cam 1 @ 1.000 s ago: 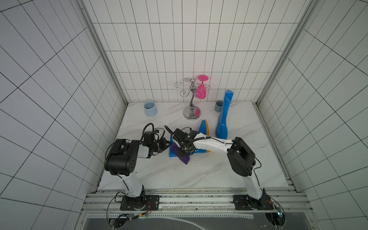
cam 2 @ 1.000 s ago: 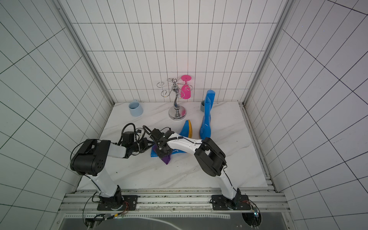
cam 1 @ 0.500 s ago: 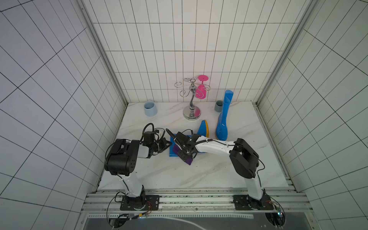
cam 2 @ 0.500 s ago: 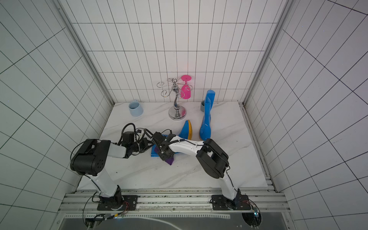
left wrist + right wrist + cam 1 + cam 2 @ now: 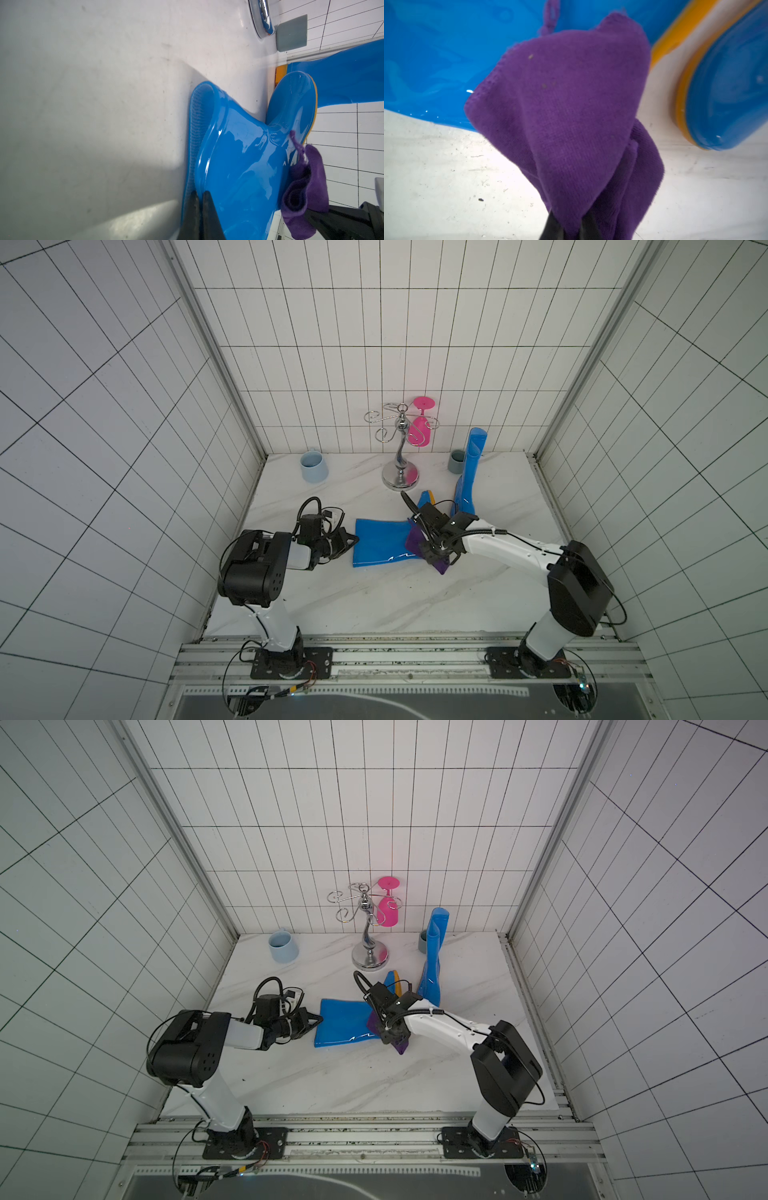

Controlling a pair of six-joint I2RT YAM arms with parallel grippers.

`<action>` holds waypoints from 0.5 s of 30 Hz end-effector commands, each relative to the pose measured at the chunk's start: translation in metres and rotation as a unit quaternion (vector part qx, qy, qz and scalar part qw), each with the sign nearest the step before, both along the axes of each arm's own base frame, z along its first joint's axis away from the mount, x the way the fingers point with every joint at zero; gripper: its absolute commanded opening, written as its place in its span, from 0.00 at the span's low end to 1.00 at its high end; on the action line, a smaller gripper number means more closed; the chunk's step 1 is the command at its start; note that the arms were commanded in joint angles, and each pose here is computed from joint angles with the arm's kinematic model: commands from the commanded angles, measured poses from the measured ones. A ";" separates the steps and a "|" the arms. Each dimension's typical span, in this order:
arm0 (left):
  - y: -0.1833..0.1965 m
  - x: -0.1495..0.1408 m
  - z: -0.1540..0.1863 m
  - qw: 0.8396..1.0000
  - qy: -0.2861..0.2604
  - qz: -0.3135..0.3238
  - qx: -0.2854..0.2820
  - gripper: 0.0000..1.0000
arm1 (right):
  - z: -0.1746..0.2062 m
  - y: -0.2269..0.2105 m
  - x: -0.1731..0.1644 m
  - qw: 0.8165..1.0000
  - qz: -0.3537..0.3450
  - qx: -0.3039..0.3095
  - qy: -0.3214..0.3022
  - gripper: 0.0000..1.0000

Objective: Wipe the rubber boots with a cloth
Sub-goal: Wipe the dirt off the rubber boot.

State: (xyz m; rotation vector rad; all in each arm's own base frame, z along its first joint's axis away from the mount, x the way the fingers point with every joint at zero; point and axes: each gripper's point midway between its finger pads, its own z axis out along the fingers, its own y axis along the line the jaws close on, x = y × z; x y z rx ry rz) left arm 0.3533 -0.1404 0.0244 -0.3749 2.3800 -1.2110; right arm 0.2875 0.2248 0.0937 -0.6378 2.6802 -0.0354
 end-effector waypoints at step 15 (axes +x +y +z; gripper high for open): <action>-0.005 0.000 -0.007 1.000 0.002 -0.017 0.011 0.00 | 0.022 0.034 0.042 0.997 0.003 0.050 -0.053 0.00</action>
